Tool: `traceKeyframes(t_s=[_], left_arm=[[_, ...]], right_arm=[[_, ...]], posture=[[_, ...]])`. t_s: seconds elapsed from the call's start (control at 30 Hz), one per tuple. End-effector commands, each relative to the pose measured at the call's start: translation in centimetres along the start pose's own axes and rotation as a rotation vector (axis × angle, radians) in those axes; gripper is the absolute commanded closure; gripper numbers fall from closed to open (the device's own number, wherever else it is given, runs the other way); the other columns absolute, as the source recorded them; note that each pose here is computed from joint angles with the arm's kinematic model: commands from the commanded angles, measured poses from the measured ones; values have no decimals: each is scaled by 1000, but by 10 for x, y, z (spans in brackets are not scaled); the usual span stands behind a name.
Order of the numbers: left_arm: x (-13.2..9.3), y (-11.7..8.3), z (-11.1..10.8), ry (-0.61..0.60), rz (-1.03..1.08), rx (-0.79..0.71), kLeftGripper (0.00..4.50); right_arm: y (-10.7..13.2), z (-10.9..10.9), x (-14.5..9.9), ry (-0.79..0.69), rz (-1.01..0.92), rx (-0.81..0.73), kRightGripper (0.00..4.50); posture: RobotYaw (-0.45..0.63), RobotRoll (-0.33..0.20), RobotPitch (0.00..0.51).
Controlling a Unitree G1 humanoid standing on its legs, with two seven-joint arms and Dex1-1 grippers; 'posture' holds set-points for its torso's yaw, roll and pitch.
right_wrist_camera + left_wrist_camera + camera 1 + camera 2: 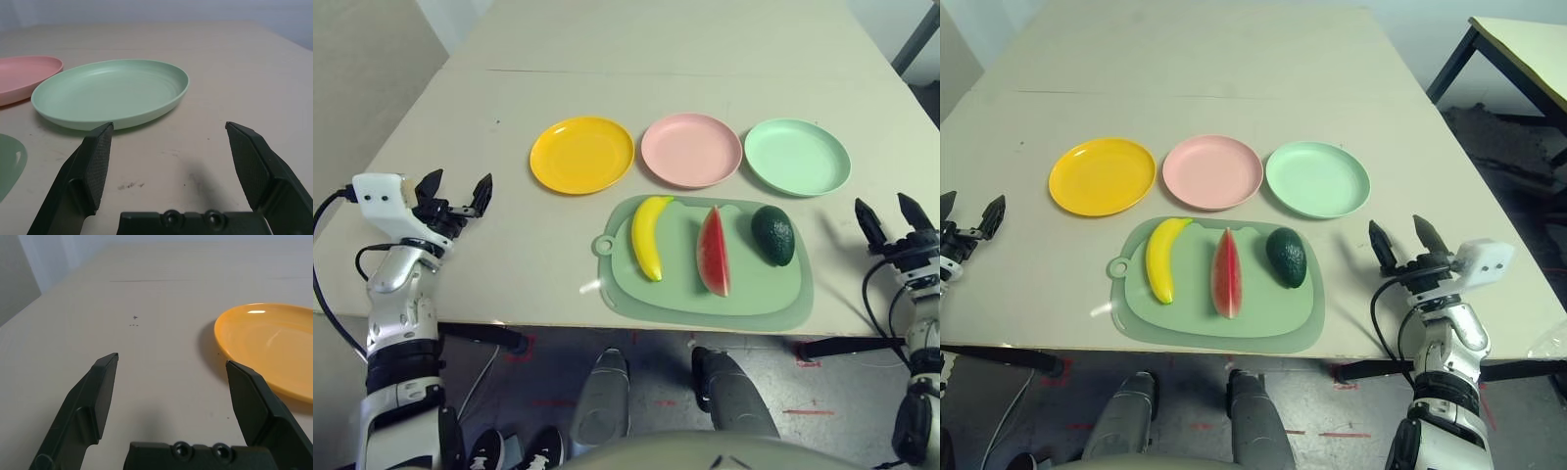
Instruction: Place the fruits into color-matched plates.
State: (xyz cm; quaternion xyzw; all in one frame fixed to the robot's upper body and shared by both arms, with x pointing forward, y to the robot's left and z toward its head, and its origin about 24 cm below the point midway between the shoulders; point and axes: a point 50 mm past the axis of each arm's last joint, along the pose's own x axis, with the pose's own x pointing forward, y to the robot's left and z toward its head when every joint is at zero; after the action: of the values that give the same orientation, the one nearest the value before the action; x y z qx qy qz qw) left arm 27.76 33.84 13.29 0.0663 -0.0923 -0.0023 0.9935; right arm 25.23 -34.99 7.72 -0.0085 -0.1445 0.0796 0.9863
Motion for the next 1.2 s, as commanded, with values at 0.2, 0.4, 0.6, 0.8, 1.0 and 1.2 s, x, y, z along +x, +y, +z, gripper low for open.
traceKeyframes(t_s=[0.2, 0.4, 0.6, 0.8, 1.0, 1.2], left_arm=[[-7, 1, -1, 30, -8, 27, 21], [-16, 4, -5, 36, 19, 17, 21], [-12, -3, -3, 18, -33, -18, 21], [-12, -29, 21, -38, -537, -101, 21], [-34, -58, 38, 28, -1073, -93, 21], [-50, -81, 47, 82, -1417, 2, 21]], right_arm=[[-1, -1, 2, 20, 9, 9, 0], [-7, 2, 1, 24, 6, -2, 0], [-16, 12, -8, 12, -11, -34, 0], [5, 35, -8, 54, 195, -127, 0], [15, 86, 5, 108, 357, -203, 0], [20, 139, 33, 192, 489, -387, 0]], posture=[[38, 0, 225], [32, 0, 217], [4, 0, 218], [-46, 0, 234], [-98, 0, 231], [-100, 0, 222]])
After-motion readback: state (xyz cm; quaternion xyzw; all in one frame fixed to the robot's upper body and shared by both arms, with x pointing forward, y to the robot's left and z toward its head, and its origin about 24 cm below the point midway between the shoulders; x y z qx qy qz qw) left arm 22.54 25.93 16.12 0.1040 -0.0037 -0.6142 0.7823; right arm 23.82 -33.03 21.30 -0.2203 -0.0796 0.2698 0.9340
